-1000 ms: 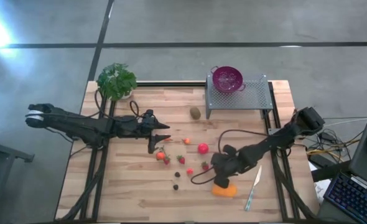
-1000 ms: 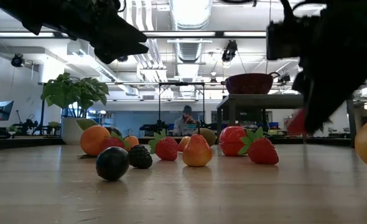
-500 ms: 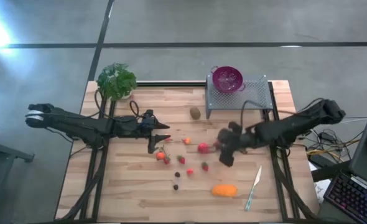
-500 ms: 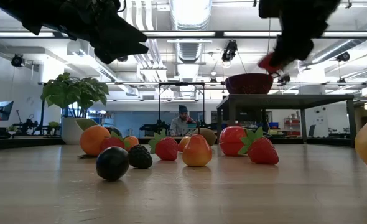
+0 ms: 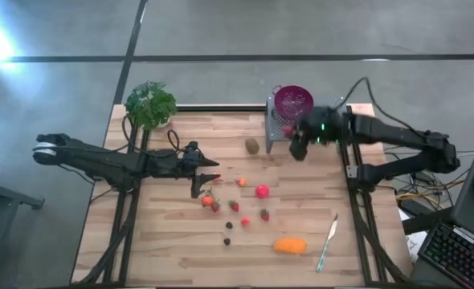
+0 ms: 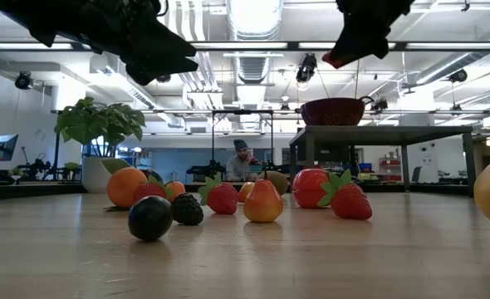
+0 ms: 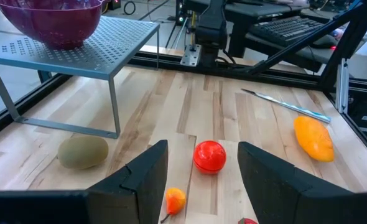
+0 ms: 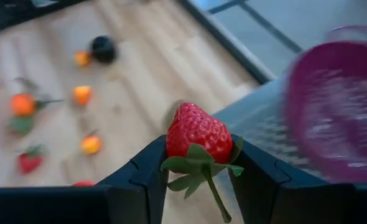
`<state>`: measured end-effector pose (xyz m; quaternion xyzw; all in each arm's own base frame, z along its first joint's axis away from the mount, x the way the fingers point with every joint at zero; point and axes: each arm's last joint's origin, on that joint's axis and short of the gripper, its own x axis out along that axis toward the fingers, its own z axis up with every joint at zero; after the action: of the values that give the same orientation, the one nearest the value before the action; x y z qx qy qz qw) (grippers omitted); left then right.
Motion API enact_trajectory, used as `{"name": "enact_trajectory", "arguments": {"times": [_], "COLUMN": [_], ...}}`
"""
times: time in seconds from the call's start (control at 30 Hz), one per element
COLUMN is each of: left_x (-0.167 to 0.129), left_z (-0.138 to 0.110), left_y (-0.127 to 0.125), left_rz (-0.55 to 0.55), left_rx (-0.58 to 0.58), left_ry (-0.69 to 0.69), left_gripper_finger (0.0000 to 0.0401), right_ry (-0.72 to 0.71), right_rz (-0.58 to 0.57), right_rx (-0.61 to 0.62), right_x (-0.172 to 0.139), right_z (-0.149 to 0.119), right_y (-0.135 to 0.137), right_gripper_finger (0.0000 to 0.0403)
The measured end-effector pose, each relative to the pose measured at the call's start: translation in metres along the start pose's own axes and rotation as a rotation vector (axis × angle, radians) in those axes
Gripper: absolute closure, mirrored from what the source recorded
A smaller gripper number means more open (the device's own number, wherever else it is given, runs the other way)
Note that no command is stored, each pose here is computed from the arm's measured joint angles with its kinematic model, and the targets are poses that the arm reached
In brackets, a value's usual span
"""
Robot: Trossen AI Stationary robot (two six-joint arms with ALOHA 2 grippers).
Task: Pick & Place Fruit
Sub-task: Put the strawberry into the violet strainer bowl on the shelf
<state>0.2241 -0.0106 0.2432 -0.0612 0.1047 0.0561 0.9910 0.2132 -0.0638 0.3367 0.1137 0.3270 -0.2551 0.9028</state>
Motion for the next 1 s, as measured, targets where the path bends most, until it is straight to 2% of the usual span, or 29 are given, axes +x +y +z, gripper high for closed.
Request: {"name": "enact_trajectory", "arguments": {"times": [0.1, 0.33, 0.6, 0.8, 1.0], "left_x": [0.0, 0.0, 0.0, 0.0, 0.0], "left_z": [0.0, -0.002, -0.005, -0.005, -0.004], "left_y": [0.0, 0.0, 0.001, 0.001, 0.001], "left_rz": [0.0, 0.001, 0.003, 0.005, 0.006], "left_rx": [0.0, 0.001, 0.002, 0.002, 0.001], "left_ry": [0.001, 0.005, 0.01, 0.009, 0.008], "left_gripper_finger": [0.0201, 0.0201, 0.0201, 0.0201, 0.0201], "right_ry": [0.028, 0.105, 0.28, 0.328, 0.384], "right_rz": [-0.051, -0.09, -0.157, -0.178, -0.187], "right_rx": [0.02, 0.098, 0.124, 0.15, 0.16], "right_x": [0.001, 0.015, 0.053, 0.073, 0.082], "right_z": [0.017, 0.049, 0.054, 0.055, 0.05], "right_y": [-0.022, -0.065, -0.095, -0.108, -0.112], "right_gripper_finger": [0.0263, 0.0267, 0.0262, 0.027, 0.0249]}}
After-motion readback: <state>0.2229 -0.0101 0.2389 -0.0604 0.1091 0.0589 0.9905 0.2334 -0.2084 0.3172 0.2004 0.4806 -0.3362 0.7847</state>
